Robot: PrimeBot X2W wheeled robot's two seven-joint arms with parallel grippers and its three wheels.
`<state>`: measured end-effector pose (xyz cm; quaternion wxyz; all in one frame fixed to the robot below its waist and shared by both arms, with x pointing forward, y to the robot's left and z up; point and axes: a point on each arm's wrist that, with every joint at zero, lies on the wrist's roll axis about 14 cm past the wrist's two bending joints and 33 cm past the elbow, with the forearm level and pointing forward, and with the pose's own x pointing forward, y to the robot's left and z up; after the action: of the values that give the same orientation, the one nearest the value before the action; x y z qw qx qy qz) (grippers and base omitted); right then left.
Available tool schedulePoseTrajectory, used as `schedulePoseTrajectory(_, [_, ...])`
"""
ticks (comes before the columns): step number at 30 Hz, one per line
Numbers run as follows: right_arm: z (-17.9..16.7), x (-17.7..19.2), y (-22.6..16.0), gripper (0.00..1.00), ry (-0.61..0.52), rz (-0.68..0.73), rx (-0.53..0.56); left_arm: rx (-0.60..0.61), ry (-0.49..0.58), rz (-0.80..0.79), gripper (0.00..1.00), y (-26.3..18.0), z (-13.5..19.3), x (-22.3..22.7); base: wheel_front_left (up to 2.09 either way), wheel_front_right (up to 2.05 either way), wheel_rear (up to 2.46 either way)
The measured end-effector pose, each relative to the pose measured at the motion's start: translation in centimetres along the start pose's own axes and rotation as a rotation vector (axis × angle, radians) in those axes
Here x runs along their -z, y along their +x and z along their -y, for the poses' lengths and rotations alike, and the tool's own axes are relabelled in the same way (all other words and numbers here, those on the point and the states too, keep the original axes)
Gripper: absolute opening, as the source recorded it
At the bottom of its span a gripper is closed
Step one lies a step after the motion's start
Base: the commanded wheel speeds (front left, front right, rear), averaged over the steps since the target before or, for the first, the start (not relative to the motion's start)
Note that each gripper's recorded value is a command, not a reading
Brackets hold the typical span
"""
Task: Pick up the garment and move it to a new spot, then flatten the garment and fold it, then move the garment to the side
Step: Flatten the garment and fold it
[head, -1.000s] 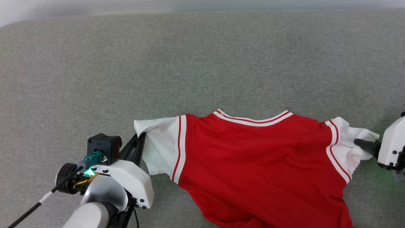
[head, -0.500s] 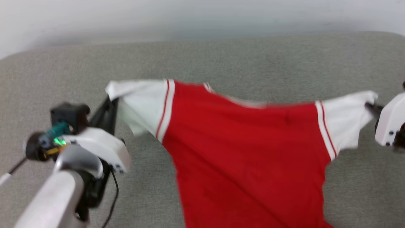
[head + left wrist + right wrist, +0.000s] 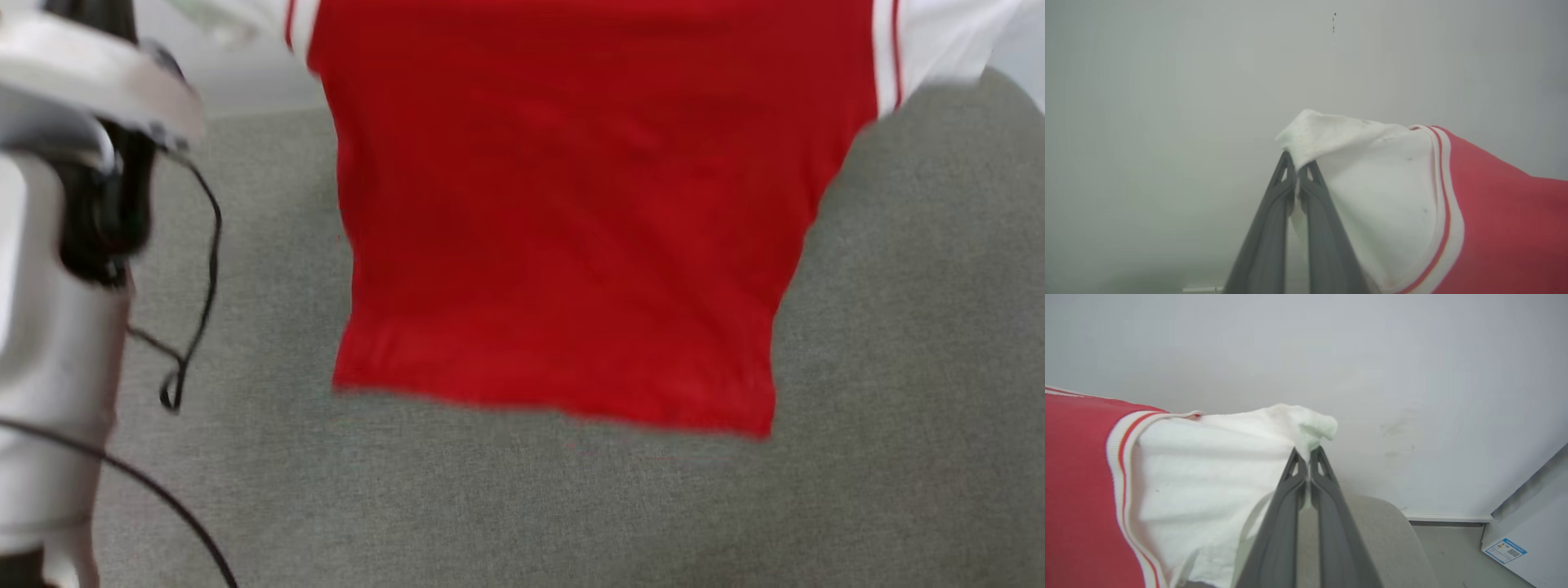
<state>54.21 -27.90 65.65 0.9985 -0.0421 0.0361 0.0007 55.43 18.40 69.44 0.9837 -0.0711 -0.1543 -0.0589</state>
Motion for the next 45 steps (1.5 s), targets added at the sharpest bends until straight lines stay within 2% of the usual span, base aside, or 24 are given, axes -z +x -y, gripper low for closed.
schedulePoseTrajectory(7, [0.6, -8.2, 4.0, 0.00, -0.034, 0.236, 0.025, 0.001, 0.042, 0.160, 0.00, 6.8, -0.7, -3.9, 0.00, 0.00, 0.00])
schedulePoseTrajectory(13, [0.4, -11.2, 7.4, 0.00, -0.058, 0.333, 0.029, -0.002, 0.058, 0.221, 0.00, 11.1, -1.4, -4.5, 0.00, 0.00, 0.00])
schedulePoseTrajectory(16, [0.2, -11.0, 9.2, 0.00, -0.060, 0.356, 0.025, -0.004, 0.068, 0.227, 0.00, 12.7, -1.9, -3.3, 0.00, 0.00, 0.00])
schedulePoseTrajectory(17, [0.0, -10.4, 10.0, 0.00, -0.064, 0.349, 0.022, -0.008, 0.069, 0.217, 0.00, 13.2, -2.1, -2.4, 0.00, 0.00, 0.00])
schedulePoseTrajectory(18, [-0.9, -7.8, 12.4, 0.00, -0.071, 0.309, 0.002, -0.009, 0.077, 0.168, 0.00, 14.2, -2.7, 1.3, 0.00, 0.00, 0.00])
schedulePoseTrajectory(21, [-2.5, -4.0, 14.7, 0.00, -0.075, 0.246, -0.033, -0.020, 0.078, 0.097, 0.00, 14.7, -3.6, 5.8, 0.00, 0.00, 0.00])
schedulePoseTrajectory(29, [-6.7, 5.6, 17.9, 0.00, -0.049, 0.081, -0.140, -0.040, 0.024, -0.081, 0.00, 13.0, -5.3, 16.7, 0.00, 0.00, 0.00])
schedulePoseTrajectory(37, [-10.0, 13.9, 13.2, 0.00, 0.011, -0.102, -0.255, -0.065, -0.043, -0.242, 0.00, 6.0, -6.2, 22.3, 0.00, 0.00, 0.00])
schedulePoseTrajectory(45, [-10.0, 19.3, 5.4, 0.00, 0.089, -0.194, -0.285, -0.112, -0.090, -0.286, 0.00, -2.9, -6.1, 22.4, 0.00, 0.00, 0.00])
